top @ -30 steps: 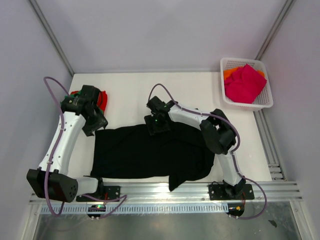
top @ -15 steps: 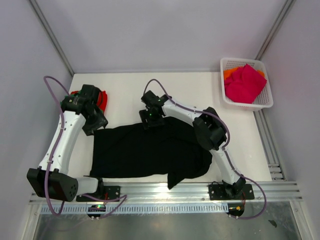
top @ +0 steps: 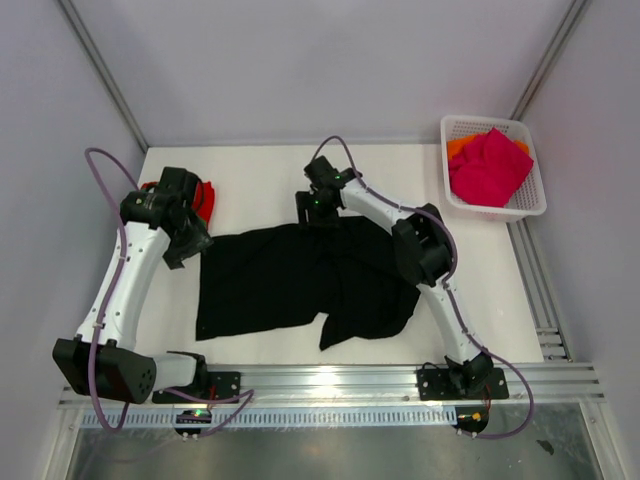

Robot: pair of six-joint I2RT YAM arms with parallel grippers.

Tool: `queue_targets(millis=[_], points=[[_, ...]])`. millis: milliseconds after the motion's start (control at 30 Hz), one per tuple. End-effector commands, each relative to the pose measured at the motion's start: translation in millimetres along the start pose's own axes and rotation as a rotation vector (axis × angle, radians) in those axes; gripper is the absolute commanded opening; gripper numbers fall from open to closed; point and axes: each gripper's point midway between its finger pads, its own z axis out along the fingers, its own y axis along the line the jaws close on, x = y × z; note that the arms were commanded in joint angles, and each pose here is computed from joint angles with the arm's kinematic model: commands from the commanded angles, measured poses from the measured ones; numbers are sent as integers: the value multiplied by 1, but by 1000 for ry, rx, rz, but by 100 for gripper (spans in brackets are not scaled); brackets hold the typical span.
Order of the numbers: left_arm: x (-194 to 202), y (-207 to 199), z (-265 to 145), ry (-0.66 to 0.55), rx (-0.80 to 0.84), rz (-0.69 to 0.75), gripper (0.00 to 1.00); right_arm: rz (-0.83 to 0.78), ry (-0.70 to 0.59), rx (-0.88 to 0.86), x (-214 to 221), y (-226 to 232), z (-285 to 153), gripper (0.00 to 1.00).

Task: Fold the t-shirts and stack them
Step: Grap the side of the flattened tshirt closest away from the robot with both arms

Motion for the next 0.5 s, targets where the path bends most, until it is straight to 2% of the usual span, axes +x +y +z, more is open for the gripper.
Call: queue_targets(millis=[0, 233, 400, 467], points=[[-3, 9, -16, -26, -2, 9, 57, 47, -48, 83, -23, -42, 4, 68], [-3, 6, -19, -21, 15, 0, 57, 74, -70, 100, -38, -69, -3, 68], [2, 6, -14, -6, 13, -8, 57, 53, -59, 90, -28, -72, -1, 68], [3, 6, -13, -6, 14, -12, 57, 44, -106, 51, -31, -66, -7, 68]])
